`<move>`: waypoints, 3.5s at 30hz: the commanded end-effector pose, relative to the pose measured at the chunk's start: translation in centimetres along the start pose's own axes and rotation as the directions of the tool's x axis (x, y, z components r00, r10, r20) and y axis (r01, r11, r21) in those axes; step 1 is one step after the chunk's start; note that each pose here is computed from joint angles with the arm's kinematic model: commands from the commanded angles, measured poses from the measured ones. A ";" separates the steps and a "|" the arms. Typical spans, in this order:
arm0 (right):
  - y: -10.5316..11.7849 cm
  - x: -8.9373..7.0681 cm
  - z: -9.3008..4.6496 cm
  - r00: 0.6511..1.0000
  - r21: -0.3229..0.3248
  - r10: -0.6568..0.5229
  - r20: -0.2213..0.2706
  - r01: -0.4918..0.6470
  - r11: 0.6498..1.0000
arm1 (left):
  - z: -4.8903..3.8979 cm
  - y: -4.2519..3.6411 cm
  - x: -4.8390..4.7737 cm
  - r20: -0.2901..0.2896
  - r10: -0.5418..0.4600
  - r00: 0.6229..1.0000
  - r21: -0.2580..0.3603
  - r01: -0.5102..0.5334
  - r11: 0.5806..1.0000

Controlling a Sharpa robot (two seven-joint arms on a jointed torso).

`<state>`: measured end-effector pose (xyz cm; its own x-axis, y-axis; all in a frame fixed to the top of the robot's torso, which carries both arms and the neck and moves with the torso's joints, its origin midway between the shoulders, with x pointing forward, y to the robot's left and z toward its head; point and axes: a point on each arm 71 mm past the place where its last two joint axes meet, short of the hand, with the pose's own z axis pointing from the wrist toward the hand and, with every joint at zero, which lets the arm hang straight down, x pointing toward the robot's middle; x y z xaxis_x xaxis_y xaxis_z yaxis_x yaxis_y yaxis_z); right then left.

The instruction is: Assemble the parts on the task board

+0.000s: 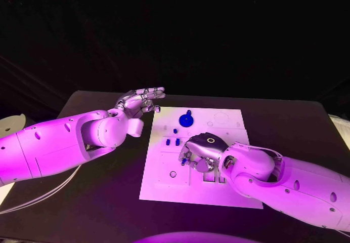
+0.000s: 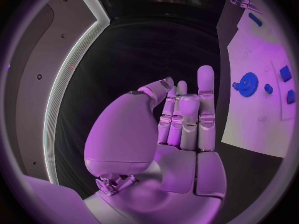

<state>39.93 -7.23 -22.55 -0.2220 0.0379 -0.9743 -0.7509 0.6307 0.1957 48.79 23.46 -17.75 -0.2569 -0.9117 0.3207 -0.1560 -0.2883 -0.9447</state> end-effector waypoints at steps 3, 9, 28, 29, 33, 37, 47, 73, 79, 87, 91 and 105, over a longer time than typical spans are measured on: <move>0.2 0.4 0.0 0.999 -0.011 -0.003 -0.032 0.003 1.000 | 0.04 -0.02 0.15 -0.019 -0.011 1.000 0.001 0.011 1.000; 0.1 0.5 0.0 0.999 -0.004 -0.005 -0.040 0.004 1.000 | 0.04 -0.02 0.16 -0.020 -0.011 1.000 0.000 0.011 1.000; -0.2 1.3 0.7 0.998 0.044 -0.026 -0.064 0.029 0.999 | 0.01 0.00 0.18 -0.023 -0.012 1.000 -0.003 0.012 1.000; -0.2 1.3 0.7 0.998 0.045 -0.023 -0.059 0.026 0.999 | 0.01 0.00 0.18 -0.022 -0.012 1.000 -0.004 0.012 1.000; -0.3 1.2 0.7 0.999 0.049 -0.016 -0.043 0.019 0.999 | 0.01 0.01 0.13 -0.022 -0.012 1.000 -0.006 0.012 1.000; -0.4 1.2 0.6 1.000 0.051 -0.012 -0.026 0.014 0.999 | 0.00 0.03 0.15 -0.024 -0.013 1.000 -0.009 0.013 1.000; -0.6 0.7 0.0 1.000 0.041 -0.005 0.017 0.005 0.999 | 0.01 0.04 0.10 -0.025 -0.013 1.000 -0.012 0.013 1.000; -7.4 -4.9 -6.6 0.996 0.254 -0.087 0.020 0.080 0.964 | -0.14 0.04 0.03 -0.029 -0.014 0.999 -0.015 0.014 1.000; -7.8 -4.9 -6.9 0.996 0.263 -0.092 -0.004 0.090 0.961 | -0.13 0.05 0.04 -0.031 -0.015 0.999 -0.016 0.014 1.000; -8.2 -4.7 -6.5 0.995 0.271 -0.100 -0.012 0.099 0.957 | -0.13 0.08 0.04 -0.033 -0.015 0.999 -0.019 0.014 1.000; -8.3 -4.5 -6.2 0.995 0.272 -0.099 -0.016 0.100 0.957 | -0.13 0.08 0.04 -0.034 -0.015 0.999 -0.019 0.014 1.000; -7.9 -4.1 -5.7 0.995 0.254 -0.093 -0.027 0.097 0.962 | -0.13 0.09 -0.04 -0.033 -0.014 0.999 -0.021 0.013 1.000</move>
<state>43.24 -16.87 -19.22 -0.1611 -0.0183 -0.9868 -0.5801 0.8106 0.0797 48.70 23.72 -17.94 -0.2678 -0.9066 0.3261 -0.1795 -0.2855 -0.9414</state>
